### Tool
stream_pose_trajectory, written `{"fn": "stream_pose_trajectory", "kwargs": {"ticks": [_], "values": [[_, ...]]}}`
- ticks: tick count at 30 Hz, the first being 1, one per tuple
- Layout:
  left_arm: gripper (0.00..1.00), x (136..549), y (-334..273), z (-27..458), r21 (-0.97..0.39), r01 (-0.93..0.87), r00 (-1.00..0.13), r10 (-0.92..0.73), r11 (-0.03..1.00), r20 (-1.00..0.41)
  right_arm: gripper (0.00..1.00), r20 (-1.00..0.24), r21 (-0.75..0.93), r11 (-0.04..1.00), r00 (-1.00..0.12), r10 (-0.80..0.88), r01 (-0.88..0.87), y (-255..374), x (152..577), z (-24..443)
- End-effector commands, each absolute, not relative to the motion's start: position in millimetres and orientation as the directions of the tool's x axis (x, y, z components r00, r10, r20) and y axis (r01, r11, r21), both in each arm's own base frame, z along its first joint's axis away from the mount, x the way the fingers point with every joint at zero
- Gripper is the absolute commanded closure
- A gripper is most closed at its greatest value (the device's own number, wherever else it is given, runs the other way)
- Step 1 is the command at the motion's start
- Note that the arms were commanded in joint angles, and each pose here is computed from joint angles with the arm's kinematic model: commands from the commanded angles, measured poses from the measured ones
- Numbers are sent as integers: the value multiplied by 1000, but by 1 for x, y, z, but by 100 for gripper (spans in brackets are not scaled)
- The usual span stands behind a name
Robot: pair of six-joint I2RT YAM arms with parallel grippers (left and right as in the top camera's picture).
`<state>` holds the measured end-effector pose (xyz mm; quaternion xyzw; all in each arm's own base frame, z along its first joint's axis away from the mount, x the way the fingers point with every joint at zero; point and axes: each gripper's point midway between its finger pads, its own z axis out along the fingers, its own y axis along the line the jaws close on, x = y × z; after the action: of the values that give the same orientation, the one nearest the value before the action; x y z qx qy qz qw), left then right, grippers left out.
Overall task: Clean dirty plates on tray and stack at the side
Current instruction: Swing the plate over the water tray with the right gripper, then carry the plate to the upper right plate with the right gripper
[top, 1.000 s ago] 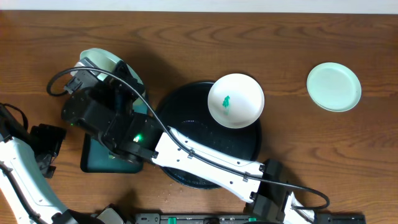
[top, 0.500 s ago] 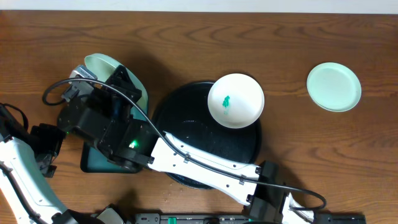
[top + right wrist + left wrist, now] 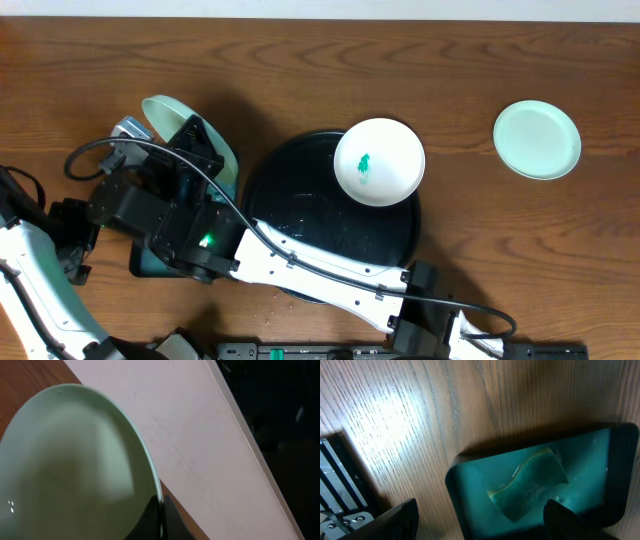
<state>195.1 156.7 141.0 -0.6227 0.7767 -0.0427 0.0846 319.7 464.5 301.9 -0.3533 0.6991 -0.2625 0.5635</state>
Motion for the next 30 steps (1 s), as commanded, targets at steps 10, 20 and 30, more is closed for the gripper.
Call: {"fn": "stream_pose_trajectory", "kwargs": {"ticks": [10,20,30], "values": [[20,194,157,144,-176,-960,-204,-975,216,-85,99,-705,-477,790,-369,-605,-384,435,338,251],[20,194,157,143,-175,-961,-204,-975,216,-84,99,-728,-556,776,-276,-627,-297,428,329,298],[20,193,156,143,-172,-960,-211,-974,223,-82,99,-659,-210,898,-622,-423,-387,398,345,229]]}}
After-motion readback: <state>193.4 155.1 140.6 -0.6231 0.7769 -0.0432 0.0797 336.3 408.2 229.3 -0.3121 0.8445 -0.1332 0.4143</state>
